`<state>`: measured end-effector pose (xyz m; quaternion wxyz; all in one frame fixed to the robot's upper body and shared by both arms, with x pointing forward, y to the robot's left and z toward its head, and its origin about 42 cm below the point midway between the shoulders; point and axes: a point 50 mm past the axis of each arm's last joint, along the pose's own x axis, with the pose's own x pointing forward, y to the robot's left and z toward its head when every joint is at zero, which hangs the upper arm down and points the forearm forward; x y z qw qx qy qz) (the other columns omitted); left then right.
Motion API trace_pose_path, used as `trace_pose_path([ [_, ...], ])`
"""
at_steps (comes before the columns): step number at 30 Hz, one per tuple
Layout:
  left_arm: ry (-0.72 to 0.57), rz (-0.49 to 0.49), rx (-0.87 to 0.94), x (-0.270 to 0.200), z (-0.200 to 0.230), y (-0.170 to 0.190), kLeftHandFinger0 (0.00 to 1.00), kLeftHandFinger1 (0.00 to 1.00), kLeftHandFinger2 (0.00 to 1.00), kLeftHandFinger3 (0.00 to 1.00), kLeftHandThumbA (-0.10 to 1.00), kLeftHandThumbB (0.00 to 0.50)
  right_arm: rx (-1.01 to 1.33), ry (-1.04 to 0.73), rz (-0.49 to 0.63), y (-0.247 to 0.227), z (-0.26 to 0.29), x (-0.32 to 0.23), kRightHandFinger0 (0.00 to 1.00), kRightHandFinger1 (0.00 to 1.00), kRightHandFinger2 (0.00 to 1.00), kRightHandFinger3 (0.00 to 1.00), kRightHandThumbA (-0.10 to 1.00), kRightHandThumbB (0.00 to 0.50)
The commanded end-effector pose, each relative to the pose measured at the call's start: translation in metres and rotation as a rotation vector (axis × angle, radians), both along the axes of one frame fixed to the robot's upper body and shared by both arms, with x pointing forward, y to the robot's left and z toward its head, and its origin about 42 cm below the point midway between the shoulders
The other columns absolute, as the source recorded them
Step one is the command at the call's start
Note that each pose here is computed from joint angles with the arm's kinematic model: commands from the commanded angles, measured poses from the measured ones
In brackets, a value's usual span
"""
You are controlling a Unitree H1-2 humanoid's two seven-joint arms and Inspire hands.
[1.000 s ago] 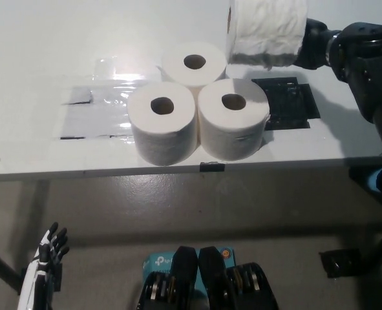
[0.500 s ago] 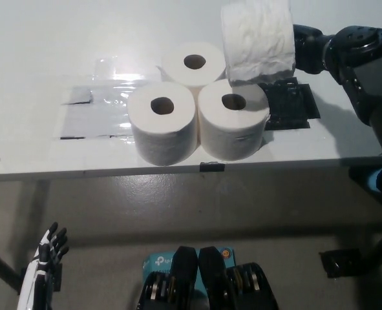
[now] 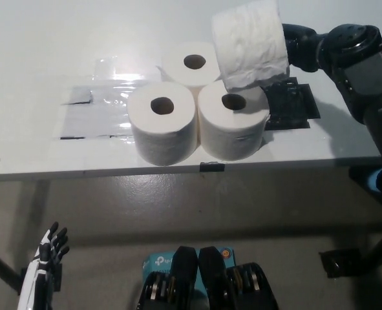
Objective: A few rolls of toilet paper are kept infront of the robot and the robot uses its right hand to lift one of the rolls and and places it on top of the other rolls to stack it.
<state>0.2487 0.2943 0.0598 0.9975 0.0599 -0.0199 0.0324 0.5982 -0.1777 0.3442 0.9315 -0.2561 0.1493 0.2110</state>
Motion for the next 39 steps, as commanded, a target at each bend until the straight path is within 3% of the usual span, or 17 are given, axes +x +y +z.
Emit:
trace_pose_path([
  [1, -0.047, -0.005, 0.031, 0.004, 0.012, 0.005, 1.0, 1.0, 1.0, 1.0, 1.0, 0.202, -0.006, -0.157, 0.058, 0.018, 0.066, 0.006, 0.0, 0.0, 0.11, 0.01, 0.75, 0.109],
  [4, -0.048, -0.009, 0.031, 0.005, 0.011, 0.005, 1.0, 1.0, 1.0, 1.0, 1.0, 0.203, -0.006, -0.155, 0.052, 0.025, 0.07, 0.006, 0.0, 0.0, 0.29, 0.12, 0.75, 0.091],
  [6, -0.048, -0.009, 0.025, 0.005, 0.011, 0.004, 1.0, 1.0, 1.0, 1.0, 1.0, 0.208, 0.004, -0.154, 0.055, 0.029, 0.073, 0.005, 0.0, 0.05, 0.42, 0.27, 0.73, 0.097],
  [8, -0.049, -0.01, 0.028, 0.006, 0.012, 0.004, 1.0, 1.0, 1.0, 1.0, 1.0, 0.202, -0.007, -0.167, 0.068, 0.032, 0.075, 0.005, 0.0, 0.1, 0.47, 0.39, 0.73, 0.076],
  [11, -0.053, -0.01, 0.026, 0.006, 0.013, 0.005, 1.0, 1.0, 1.0, 1.0, 1.0, 0.191, -0.035, -0.177, 0.075, 0.037, 0.078, 0.005, 0.0, 0.12, 0.47, 0.41, 0.75, 0.067],
  [14, -0.055, -0.015, 0.029, 0.007, 0.013, 0.005, 1.0, 1.0, 1.0, 1.0, 1.0, 0.198, -0.046, -0.184, 0.082, 0.038, 0.08, 0.005, 0.0, 0.2, 0.54, 0.51, 0.71, 0.059],
  [23, -0.055, -0.013, 0.032, 0.006, 0.014, 0.004, 1.0, 1.0, 1.0, 1.0, 1.0, 0.198, -0.173, -0.227, 0.086, 0.04, 0.082, 0.005, 0.0, 0.21, 0.55, 0.51, 0.75, 0.047],
  [30, -0.059, -0.015, 0.038, 0.007, 0.015, 0.005, 1.0, 1.0, 1.0, 1.0, 1.0, 0.188, -0.183, -0.219, 0.075, 0.042, 0.085, 0.005, 0.0, 0.14, 0.49, 0.45, 0.73, 0.052],
  [37, -0.058, -0.011, 0.04, 0.007, 0.015, 0.006, 1.0, 1.0, 1.0, 1.0, 1.0, 0.196, -0.213, -0.248, 0.087, 0.044, 0.092, 0.005, 0.0, 0.06, 0.41, 0.37, 0.75, 0.061],
  [39, -0.057, -0.011, 0.043, 0.008, 0.015, 0.005, 1.0, 1.0, 1.0, 1.0, 1.0, 0.198, -0.22, -0.257, 0.09, 0.046, 0.095, 0.005, 0.0, 0.0, 0.29, 0.27, 0.75, 0.076],
])
